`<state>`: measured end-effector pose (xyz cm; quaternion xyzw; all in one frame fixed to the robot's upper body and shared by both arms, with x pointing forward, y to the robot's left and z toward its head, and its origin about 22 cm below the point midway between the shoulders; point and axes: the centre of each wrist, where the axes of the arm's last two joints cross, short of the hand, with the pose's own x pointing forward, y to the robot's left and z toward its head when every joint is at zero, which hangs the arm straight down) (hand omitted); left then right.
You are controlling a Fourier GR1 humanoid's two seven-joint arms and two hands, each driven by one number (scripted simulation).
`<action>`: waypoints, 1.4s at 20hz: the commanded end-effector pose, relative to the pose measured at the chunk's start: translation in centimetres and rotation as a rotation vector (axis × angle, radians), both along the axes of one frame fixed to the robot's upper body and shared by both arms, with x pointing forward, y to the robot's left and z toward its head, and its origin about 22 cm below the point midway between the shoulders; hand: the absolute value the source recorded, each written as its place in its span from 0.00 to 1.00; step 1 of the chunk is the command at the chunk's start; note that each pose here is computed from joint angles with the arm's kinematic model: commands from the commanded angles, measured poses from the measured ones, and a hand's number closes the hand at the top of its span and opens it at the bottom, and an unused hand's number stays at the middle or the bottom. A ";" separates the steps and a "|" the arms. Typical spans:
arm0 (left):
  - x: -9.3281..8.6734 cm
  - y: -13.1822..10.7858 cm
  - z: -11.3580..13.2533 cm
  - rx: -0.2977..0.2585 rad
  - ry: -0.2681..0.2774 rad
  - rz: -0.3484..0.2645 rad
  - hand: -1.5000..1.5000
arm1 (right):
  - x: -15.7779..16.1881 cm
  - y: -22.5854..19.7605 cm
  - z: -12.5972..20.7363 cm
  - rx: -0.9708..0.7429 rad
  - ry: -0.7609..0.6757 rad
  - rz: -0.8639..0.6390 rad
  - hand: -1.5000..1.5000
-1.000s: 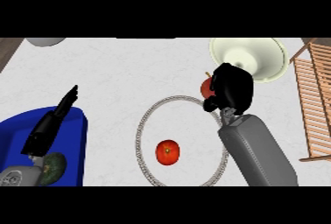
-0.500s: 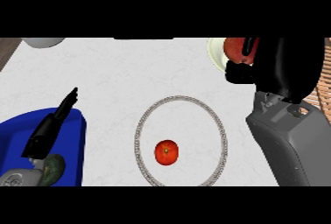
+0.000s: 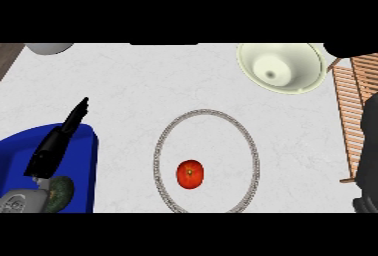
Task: Pick the pear from the placemat and place it in the tiered shelf
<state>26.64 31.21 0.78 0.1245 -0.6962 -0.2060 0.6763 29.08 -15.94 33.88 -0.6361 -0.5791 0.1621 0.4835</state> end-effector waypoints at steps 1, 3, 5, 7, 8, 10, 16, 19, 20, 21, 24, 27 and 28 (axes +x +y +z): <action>-0.1 0.9 0.4 0.002 -0.003 -0.006 0.50 | 0.3 -2.8 2.9 -0.023 0.115 -0.154 1.00; -0.4 -0.2 0.6 0.013 -0.014 -0.006 0.50 | 0.3 -3.7 3.5 -0.047 0.150 -0.188 1.00; -0.6 0.3 1.3 0.002 0.008 -0.007 0.50 | 1.1 -5.3 4.1 -0.055 0.212 -0.193 1.00; 0.2 -0.3 0.3 -0.016 0.002 0.006 0.50 | 1.2 -7.6 4.0 -0.057 0.254 -0.199 1.00; -0.6 -0.6 0.3 0.007 -0.010 -0.014 0.50 | 1.4 -7.3 3.6 -0.074 0.244 -0.228 1.00; 0.5 -0.9 0.5 -0.007 -0.015 -0.011 0.50 | 2.3 -8.7 2.7 -0.062 0.246 -0.257 1.00; 0.5 -1.3 1.2 0.004 0.003 -0.012 0.50 | 1.3 -14.3 -0.3 -0.081 0.301 -0.249 1.00; -0.7 2.0 -0.6 0.010 -0.001 0.000 0.50 | 1.0 -15.6 0.7 -0.029 0.274 -0.206 1.00; -1.0 0.0 -0.2 0.003 -0.011 -0.002 0.50 | 3.1 -15.5 -2.5 -0.013 0.303 -0.203 1.00; 1.1 0.6 0.5 -0.018 -0.007 -0.012 0.50 | 2.1 -16.2 -1.7 -0.001 0.312 -0.176 1.00; 0.1 0.8 0.7 -0.009 -0.004 -0.010 0.50 | 3.0 -16.6 -2.6 0.015 0.324 -0.161 1.00; -0.1 0.0 -0.2 -0.001 0.011 0.003 0.50 | 2.1 -19.4 -5.3 0.031 0.360 -0.135 1.00; 1.8 -1.1 0.8 -0.007 -0.014 -0.015 0.50 | 3.3 -17.9 -5.8 0.058 0.342 -0.123 1.00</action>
